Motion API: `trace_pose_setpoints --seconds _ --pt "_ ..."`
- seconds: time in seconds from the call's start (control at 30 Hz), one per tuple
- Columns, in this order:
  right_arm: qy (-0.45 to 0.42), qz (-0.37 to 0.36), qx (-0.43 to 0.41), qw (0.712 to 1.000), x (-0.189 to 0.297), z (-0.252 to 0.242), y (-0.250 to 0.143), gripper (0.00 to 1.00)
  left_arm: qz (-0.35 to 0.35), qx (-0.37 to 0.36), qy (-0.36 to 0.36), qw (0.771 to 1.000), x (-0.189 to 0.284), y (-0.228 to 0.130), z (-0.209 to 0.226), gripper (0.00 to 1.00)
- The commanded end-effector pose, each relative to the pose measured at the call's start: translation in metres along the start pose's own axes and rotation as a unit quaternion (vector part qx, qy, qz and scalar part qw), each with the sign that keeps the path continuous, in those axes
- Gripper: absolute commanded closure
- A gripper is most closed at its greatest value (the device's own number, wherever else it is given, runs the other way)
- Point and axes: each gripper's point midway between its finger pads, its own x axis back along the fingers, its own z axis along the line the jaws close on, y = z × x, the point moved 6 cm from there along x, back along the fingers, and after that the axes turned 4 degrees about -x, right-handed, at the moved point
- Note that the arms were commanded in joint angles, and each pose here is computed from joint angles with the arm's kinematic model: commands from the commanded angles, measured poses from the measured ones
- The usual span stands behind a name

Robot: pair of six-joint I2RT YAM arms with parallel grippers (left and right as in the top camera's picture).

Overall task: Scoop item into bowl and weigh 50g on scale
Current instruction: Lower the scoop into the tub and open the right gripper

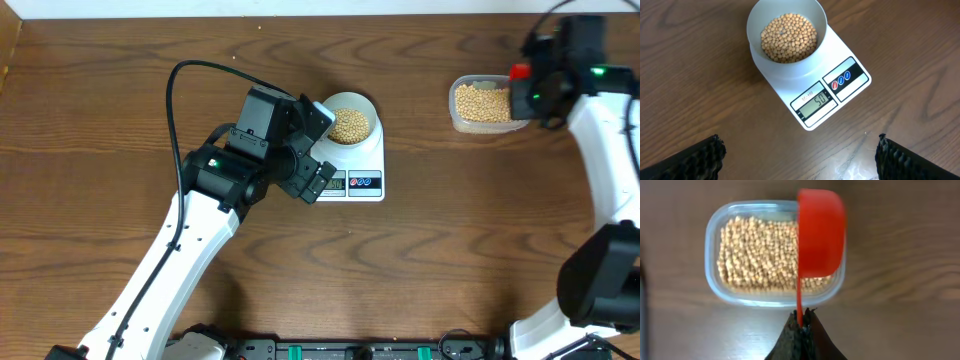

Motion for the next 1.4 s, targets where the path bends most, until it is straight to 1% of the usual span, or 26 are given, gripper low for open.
trace_pose_setpoints --seconds 0.0,0.07,0.17,0.27,0.37,0.43,0.5,0.53,0.63,0.67,0.7,0.73,0.77,0.87,1.07,1.23,1.37 --pt "0.129 -0.008 -0.114 0.985 0.001 -0.009 -0.006 0.95 -0.002 0.002 -0.004 1.0 0.0 0.001 0.0 0.02" --pt "0.169 -0.012 -0.143 0.975 -0.004 -0.015 -0.009 0.93 -0.002 0.002 -0.005 1.0 0.0 0.001 0.0 0.02" --pt "0.235 -0.013 -0.181 0.955 -0.012 -0.019 -0.02 0.95 -0.002 0.002 -0.005 1.0 0.0 0.001 0.0 0.02" --pt "0.266 -0.008 -0.197 0.943 -0.019 -0.021 -0.032 0.96 -0.002 0.002 -0.005 1.0 0.0 0.001 0.0 0.02" --pt "0.277 -0.003 -0.205 0.939 -0.025 -0.022 -0.041 0.96 -0.002 0.002 -0.005 1.0 0.0 0.001 0.0 0.02" --pt "0.277 0.001 -0.21 0.938 -0.027 -0.023 -0.044 0.92 -0.002 0.002 -0.005 1.0 0.0 0.001 0.0 0.02" --pt "0.277 0.003 -0.215 0.936 -0.028 -0.023 -0.044 0.81 -0.002 0.002 -0.005 1.0 0.0 0.001 0.0 0.02" --pt "0.277 0.003 -0.215 0.936 -0.028 -0.023 -0.044 0.74 -0.002 0.002 -0.005 1.0 0.0 0.001 0.0 0.02" --pt "0.275 0.001 -0.219 0.936 -0.028 -0.023 -0.044 0.37 -0.002 0.002 -0.005 1.0 0.0 0.001 0.0 0.02" --pt "0.272 0.002 -0.222 0.936 -0.028 -0.024 -0.044 0.27 -0.002 0.002 -0.005 1.0 0.0 0.001 0.0 0.02" --pt "0.27 0.001 -0.222 0.937 -0.028 -0.025 -0.044 0.2 -0.002 0.002 -0.005 1.0 0.0 0.001 0.0 0.02" --pt "0.267 0.0 -0.225 0.937 -0.028 -0.027 -0.044 0.12 -0.002 0.002 -0.005 1.0 0.0 0.001 0.0 0.02" --pt "0.265 0.0 -0.234 0.935 -0.028 -0.029 -0.043 0.01 -0.002 0.002 -0.005 1.0 0.0 0.001 0.0 0.02" --pt "0.261 0.003 -0.279 0.924 -0.026 -0.038 -0.041 0.01 -0.002 0.002 -0.005 1.0 0.0 0.001 0.0 0.02" --pt "0.261 -0.002 -0.299 0.918 -0.005 -0.048 -0.038 0.01 -0.002 0.002 -0.005 1.0 0.0 0.001 0.0 0.02" --pt "0.239 -0.032 -0.287 0.927 0.031 -0.046 -0.033 0.01 -0.002 0.002 -0.004 1.0 0.0 0.001 0.0 0.02" --pt "0.233 -0.074 -0.247 0.938 0.079 -0.035 -0.034 0.01 -0.002 0.002 -0.005 1.0 0.0 0.001 0.0 0.02"
